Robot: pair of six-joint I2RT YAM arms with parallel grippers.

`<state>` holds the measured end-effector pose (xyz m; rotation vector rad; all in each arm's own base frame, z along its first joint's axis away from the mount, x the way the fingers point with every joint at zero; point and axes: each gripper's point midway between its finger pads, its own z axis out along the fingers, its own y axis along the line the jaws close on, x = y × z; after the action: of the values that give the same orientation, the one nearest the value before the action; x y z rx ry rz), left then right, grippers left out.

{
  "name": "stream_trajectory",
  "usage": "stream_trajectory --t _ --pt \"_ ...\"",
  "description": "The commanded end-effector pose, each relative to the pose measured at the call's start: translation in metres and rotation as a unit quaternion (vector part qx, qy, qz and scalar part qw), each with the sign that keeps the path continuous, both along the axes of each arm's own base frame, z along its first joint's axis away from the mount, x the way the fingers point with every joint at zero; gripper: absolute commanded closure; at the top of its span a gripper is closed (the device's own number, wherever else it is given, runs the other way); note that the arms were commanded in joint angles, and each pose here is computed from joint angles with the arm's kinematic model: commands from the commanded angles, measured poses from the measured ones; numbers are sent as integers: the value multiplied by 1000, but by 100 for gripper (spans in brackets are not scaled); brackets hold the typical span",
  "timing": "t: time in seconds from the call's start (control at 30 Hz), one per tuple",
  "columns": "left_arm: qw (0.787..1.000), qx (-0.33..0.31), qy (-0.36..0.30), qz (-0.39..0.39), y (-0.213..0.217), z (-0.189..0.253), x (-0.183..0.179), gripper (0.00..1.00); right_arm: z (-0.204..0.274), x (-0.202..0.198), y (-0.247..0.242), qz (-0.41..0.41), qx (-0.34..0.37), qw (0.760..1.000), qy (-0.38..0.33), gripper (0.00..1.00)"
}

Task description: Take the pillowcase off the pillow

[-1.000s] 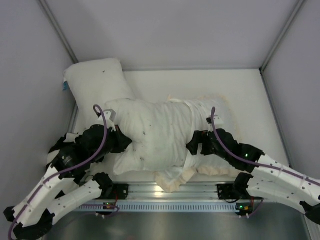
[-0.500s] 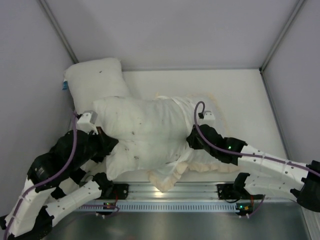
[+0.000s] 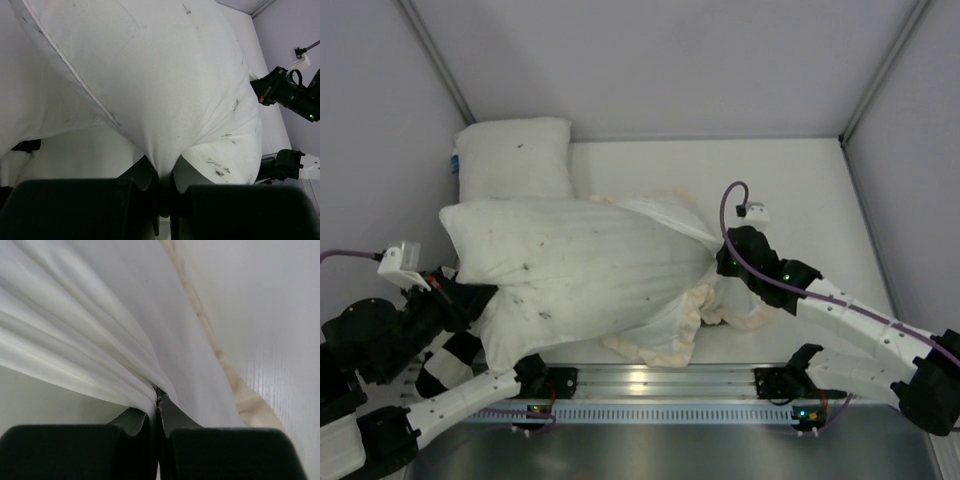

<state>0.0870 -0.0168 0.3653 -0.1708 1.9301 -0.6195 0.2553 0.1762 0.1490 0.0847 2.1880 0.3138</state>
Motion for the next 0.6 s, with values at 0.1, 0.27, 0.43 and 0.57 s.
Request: stream_trajectory --t 0.1,0.27,0.43,0.57 --pt "992 -27 -56 107 69 17 -8 100 -3 33 -84 -101 -135 986 9 100" --pt "996 -25 -22 77 42 -2 2 100 11 19 -10 85 -11 996 5 89" --pt "999 -13 -8 48 9 -21 16 100 15 -19 34 197 62 978 18 20" --pt "999 8 0 45 -6 -30 27 100 20 -44 14 144 50 988 15 6"
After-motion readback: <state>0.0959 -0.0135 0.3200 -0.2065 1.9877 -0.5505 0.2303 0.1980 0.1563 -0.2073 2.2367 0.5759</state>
